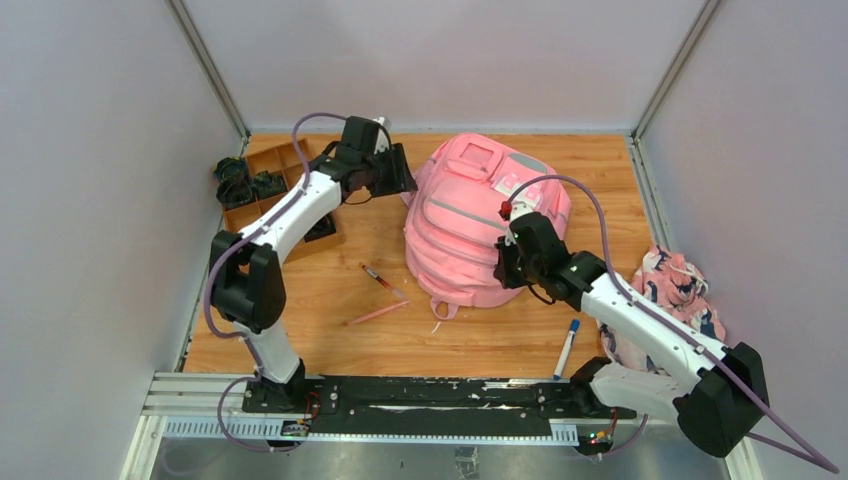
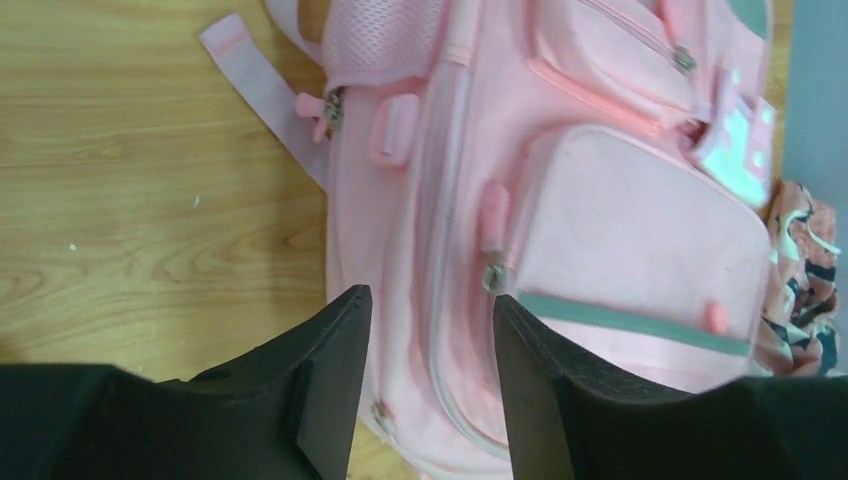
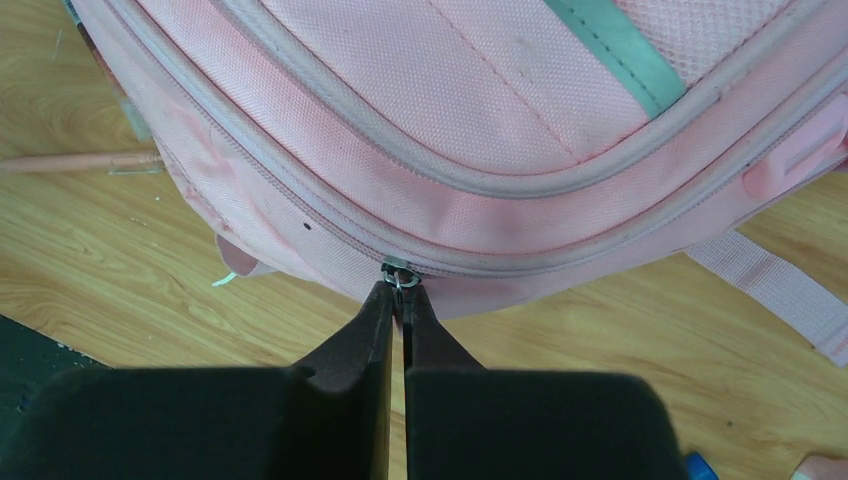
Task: Pack the student bag
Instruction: Zip the student bag at the center of the board.
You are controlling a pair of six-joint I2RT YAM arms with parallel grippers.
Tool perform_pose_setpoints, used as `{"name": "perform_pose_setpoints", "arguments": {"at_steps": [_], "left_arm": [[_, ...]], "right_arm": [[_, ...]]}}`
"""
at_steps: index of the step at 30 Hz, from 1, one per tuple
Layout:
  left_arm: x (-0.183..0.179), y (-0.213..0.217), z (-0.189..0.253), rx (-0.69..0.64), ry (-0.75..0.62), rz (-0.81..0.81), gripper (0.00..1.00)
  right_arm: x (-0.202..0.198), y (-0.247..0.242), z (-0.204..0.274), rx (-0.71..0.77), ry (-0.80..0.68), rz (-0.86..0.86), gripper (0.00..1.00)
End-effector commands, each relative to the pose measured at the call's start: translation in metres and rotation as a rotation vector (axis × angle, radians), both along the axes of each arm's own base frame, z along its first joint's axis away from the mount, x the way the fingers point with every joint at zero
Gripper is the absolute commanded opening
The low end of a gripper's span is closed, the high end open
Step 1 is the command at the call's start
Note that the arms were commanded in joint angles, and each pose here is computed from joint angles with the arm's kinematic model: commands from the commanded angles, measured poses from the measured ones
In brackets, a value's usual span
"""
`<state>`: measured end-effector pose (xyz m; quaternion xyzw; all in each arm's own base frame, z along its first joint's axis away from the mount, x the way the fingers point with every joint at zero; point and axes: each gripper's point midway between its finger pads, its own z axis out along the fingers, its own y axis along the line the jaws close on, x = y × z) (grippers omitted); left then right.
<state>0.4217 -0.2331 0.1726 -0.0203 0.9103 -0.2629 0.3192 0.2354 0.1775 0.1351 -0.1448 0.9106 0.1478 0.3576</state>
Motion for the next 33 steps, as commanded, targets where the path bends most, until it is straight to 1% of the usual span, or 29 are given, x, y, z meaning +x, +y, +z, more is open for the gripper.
{"name": "perform_pose_setpoints", "arguments": {"at_steps": [1,4,6,9,13,16,18,21,23,28,31,32,33], "left_arm": [[-0.036,-0.018,0.060,-0.013,-0.120,-0.095,0.54],[-0.072,-0.027,0.063,-0.057,-0.094,-0.095,0.53],[-0.096,-0.033,0.054,-0.097,-0.049,-0.068,0.51],[-0.129,-0.049,0.030,-0.166,0.038,-0.009,0.52],[-0.156,-0.077,0.018,-0.229,0.087,0.026,0.54],[-0.160,-0.092,0.011,-0.240,0.103,0.055,0.56],[-0.153,-0.092,0.002,-0.222,0.114,0.107,0.57],[-0.146,-0.094,-0.006,-0.234,0.123,0.150,0.58],[-0.144,-0.098,-0.012,-0.244,0.134,0.160,0.58],[-0.136,-0.104,-0.035,-0.208,0.167,0.182,0.58],[-0.129,-0.105,-0.040,-0.179,0.159,0.193,0.56],[-0.127,-0.105,-0.042,-0.172,0.160,0.198,0.54],[-0.126,-0.104,-0.043,-0.164,0.159,0.205,0.47]], "right_arm": [[0.006,-0.001,0.013,0.007,0.013,-0.045,0.00],[0.010,0.004,0.012,0.020,0.034,-0.050,0.00],[0.011,0.009,0.010,0.029,0.049,-0.046,0.00],[0.015,0.014,0.007,0.039,0.056,-0.049,0.00],[0.013,0.021,0.004,0.059,0.087,-0.030,0.00],[0.012,0.024,0.003,0.065,0.094,-0.021,0.00],[0.012,0.024,0.003,0.064,0.096,-0.021,0.00],[0.010,0.023,0.002,0.071,0.099,-0.026,0.00],[0.009,0.023,0.001,0.074,0.103,-0.026,0.00],[0.006,0.022,-0.001,0.072,0.109,-0.021,0.00],[0.004,0.021,-0.002,0.072,0.111,-0.018,0.00],[0.003,0.021,-0.003,0.071,0.112,-0.016,0.00],[0.003,0.021,-0.003,0.070,0.112,-0.012,0.00]]}}
